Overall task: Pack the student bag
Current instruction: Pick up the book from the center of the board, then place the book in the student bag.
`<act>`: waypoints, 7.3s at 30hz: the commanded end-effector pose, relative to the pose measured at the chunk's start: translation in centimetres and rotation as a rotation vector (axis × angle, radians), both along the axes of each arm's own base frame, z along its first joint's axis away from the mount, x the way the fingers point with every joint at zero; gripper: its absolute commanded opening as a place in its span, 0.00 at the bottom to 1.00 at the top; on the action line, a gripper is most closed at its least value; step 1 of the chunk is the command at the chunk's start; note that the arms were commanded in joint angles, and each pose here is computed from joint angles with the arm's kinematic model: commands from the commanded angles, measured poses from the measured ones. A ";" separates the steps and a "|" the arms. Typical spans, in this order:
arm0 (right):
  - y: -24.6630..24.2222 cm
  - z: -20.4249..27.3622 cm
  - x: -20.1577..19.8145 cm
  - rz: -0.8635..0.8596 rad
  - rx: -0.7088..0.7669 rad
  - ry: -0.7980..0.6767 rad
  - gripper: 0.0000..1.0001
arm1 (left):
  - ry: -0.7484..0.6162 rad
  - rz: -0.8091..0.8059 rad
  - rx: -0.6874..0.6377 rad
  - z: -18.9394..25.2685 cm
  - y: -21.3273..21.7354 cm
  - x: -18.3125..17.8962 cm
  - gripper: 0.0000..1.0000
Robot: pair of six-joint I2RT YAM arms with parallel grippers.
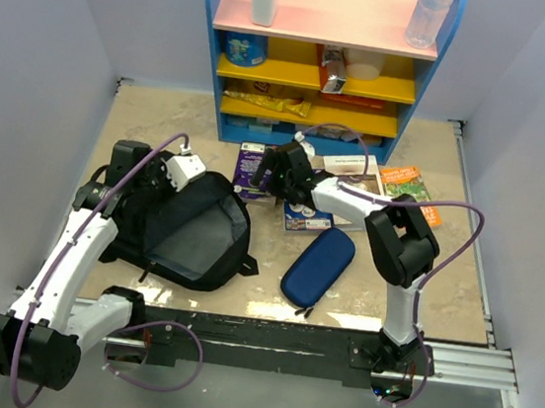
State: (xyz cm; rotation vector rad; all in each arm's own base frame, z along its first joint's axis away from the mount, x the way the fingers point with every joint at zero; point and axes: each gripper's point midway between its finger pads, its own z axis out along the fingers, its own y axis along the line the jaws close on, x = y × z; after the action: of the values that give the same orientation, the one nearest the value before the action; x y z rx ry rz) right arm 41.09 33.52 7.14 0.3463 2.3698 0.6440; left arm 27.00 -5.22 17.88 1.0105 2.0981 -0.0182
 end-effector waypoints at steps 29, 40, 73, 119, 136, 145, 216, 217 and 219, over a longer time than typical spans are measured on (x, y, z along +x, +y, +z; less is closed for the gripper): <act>1.2 -3.9 2.3 -0.157 -0.128 0.017 0.33 | -0.072 0.028 0.061 2.6 1.6 1.1 0.00; 0.1 -2.6 2.2 -0.188 -0.121 -0.016 0.00 | -0.066 0.017 0.056 2.5 1.4 0.9 0.00; 1.7 15.9 -14.9 0.194 0.206 -0.198 0.00 | -0.137 0.007 -0.063 4.3 -0.6 2.8 0.00; 14.9 3.1 -10.2 0.397 0.048 -0.215 0.00 | -0.101 -0.213 -0.246 7.3 -5.2 0.9 0.00; 19.4 10.6 -16.5 0.674 0.171 -0.540 0.00 | -0.085 -0.204 -0.207 6.2 -4.7 1.1 0.00; 21.3 5.5 -17.0 0.759 0.064 -0.471 0.00 | -0.076 -0.210 -0.241 6.4 -5.2 1.3 0.00; 14.0 17.3 -14.8 0.620 0.781 -0.636 0.00 | -0.026 -0.222 -0.229 5.0 -5.3 1.8 0.00; 14.4 15.1 -14.5 0.626 0.706 -0.577 0.00 | -0.025 -0.220 -0.230 5.0 -5.2 1.7 0.00; 14.8 14.3 -13.8 0.670 0.569 -0.614 0.00 | -0.029 -0.222 -0.229 5.1 -5.2 1.6 0.00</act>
State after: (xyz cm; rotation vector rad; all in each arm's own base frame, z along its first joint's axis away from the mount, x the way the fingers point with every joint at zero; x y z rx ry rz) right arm 26.44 47.70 22.01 -0.2952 1.5765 1.6893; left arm 27.84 -9.86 20.49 1.0724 2.0062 -0.3628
